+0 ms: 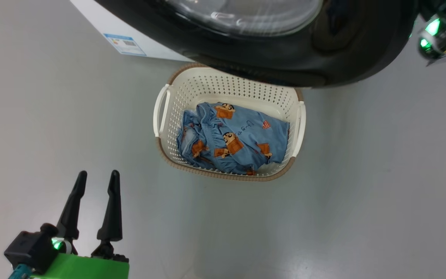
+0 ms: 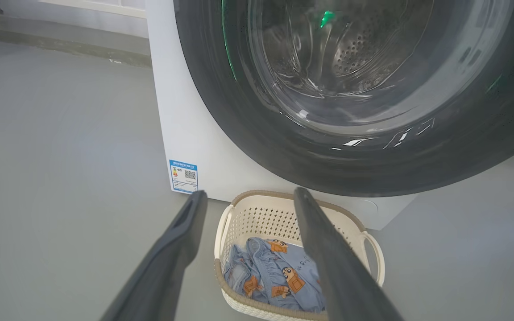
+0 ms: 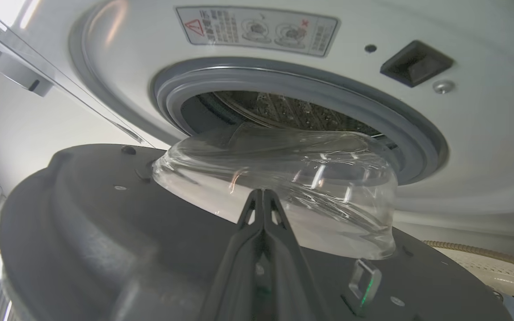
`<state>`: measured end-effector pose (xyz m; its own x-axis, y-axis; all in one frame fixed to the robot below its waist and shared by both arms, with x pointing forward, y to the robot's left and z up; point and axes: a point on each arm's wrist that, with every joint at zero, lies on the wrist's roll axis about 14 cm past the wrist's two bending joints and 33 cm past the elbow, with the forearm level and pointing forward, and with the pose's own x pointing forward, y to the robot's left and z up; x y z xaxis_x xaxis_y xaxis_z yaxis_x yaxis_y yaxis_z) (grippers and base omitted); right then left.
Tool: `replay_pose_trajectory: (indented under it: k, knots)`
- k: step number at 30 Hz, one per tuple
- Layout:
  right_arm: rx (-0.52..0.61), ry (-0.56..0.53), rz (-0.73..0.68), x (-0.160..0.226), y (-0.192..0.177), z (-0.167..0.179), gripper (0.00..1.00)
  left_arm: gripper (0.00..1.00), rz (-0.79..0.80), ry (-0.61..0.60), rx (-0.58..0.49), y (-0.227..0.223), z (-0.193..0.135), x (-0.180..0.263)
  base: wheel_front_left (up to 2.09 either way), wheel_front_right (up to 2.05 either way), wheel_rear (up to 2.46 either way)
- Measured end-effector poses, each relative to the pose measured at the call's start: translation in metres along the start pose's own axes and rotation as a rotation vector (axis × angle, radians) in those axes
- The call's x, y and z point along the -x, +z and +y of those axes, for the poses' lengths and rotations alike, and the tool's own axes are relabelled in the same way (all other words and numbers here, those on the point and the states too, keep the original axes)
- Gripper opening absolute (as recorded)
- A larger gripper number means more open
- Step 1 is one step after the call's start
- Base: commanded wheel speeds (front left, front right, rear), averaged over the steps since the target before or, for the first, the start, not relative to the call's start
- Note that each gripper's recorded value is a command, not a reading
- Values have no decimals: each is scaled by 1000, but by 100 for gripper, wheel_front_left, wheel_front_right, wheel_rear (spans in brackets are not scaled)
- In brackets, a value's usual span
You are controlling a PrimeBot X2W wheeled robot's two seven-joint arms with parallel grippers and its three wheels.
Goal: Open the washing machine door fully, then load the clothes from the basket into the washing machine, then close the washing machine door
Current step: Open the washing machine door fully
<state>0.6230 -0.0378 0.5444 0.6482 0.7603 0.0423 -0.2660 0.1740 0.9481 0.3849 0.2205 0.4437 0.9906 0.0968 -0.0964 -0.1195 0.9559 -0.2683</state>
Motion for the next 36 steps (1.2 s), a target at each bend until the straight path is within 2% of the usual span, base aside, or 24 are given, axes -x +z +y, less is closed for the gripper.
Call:
replay_pose_trajectory:
  k: [14, 29, 36]
  knots:
    - [-16, 6, 88, 19, -46, 23, 0, 100, -67, -52, 19, 21, -16, -2, 0, 0, 0]
    - [-7, 59, 173, 47, -104, 70, 0, 100, -115, -111, 39, 38, -35, 17, 0, 0, 0]
    - [-7, 56, 208, 57, -126, 76, 0, 100, -137, -139, 42, 45, -43, 23, 0, 0, 0]
